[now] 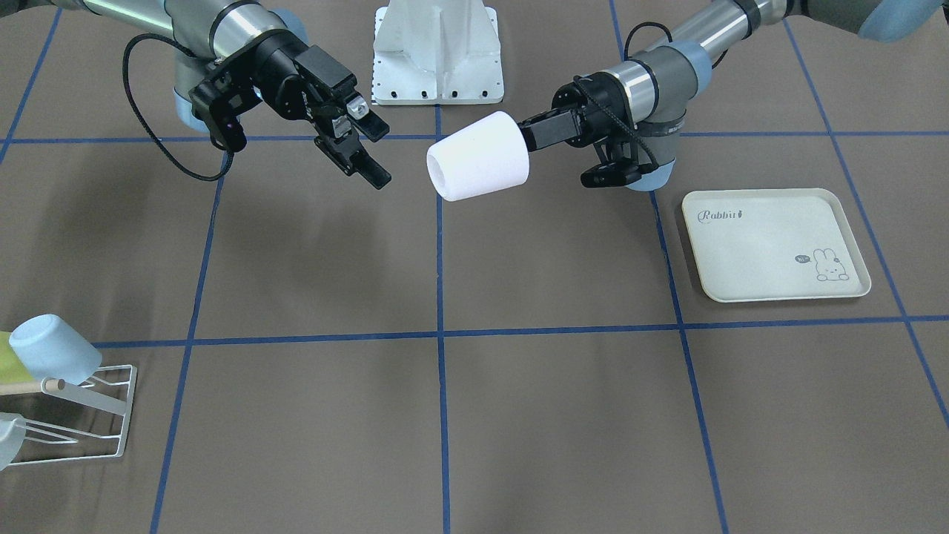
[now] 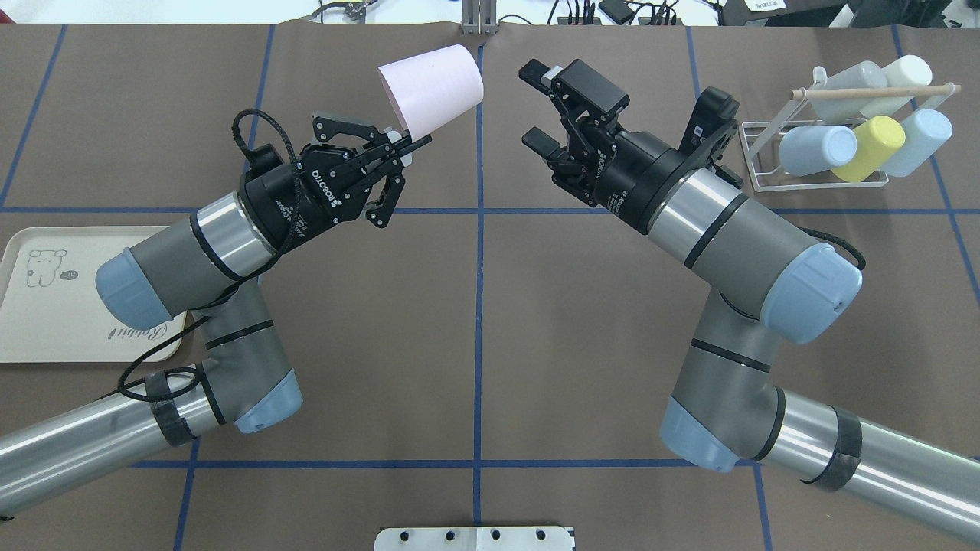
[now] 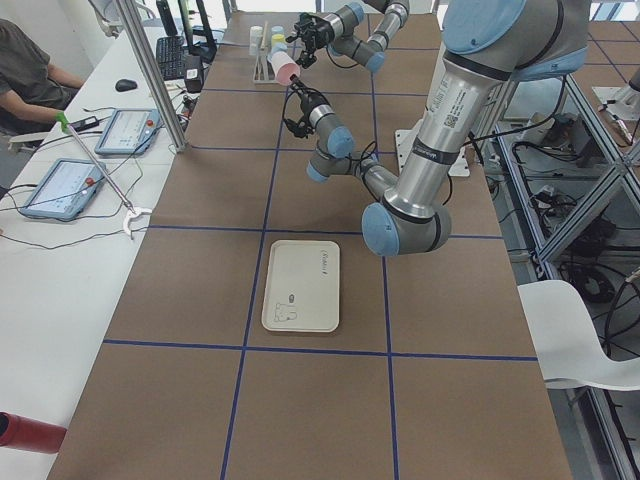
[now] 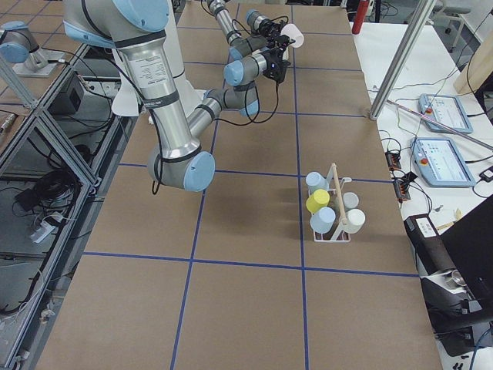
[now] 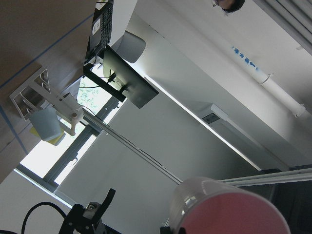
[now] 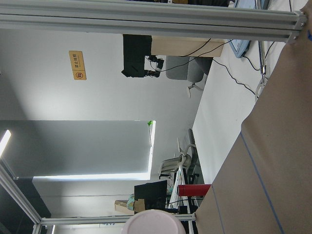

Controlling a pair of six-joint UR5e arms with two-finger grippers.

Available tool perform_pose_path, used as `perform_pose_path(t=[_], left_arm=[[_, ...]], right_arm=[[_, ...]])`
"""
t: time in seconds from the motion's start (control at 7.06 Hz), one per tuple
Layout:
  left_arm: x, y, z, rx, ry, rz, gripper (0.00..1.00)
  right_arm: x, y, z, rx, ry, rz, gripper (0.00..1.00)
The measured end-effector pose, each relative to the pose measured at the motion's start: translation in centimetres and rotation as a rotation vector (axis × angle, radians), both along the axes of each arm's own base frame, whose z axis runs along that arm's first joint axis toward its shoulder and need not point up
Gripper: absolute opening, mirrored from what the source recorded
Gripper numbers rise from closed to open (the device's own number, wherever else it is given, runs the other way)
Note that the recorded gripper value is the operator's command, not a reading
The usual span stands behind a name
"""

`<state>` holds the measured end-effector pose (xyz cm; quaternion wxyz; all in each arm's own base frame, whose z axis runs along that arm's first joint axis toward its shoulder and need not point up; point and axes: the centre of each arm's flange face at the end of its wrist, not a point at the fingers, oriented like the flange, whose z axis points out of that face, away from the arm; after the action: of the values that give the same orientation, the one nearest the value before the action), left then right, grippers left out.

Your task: Transfer IKEA cup to right arm and place on rack

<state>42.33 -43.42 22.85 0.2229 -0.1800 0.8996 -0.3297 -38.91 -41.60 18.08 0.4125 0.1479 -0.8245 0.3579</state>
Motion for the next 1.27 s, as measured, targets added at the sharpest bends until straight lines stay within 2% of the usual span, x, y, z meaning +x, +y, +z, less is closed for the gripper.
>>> perform_pose_path(t=[0.28,0.57,1.27], left_arm=[[1.2,-0.6,-0.7,-0.02,-0.031,-0.001,0.0],[2.0,-0.7,-1.8,-0.028,-0.037,0.001,0.0],[4.7,1.4,-3.7,-0.038,-0.028,0.009,0.0]], right_arm=[[-0.2,0.0,0.1,0.015,0.032,0.019,1.0],[-0.5,-0.3,0.4,0.008,0.045,0.036,1.0],[-0.7,-0.2,0.5,0.009,0.04,0.035,1.0]])
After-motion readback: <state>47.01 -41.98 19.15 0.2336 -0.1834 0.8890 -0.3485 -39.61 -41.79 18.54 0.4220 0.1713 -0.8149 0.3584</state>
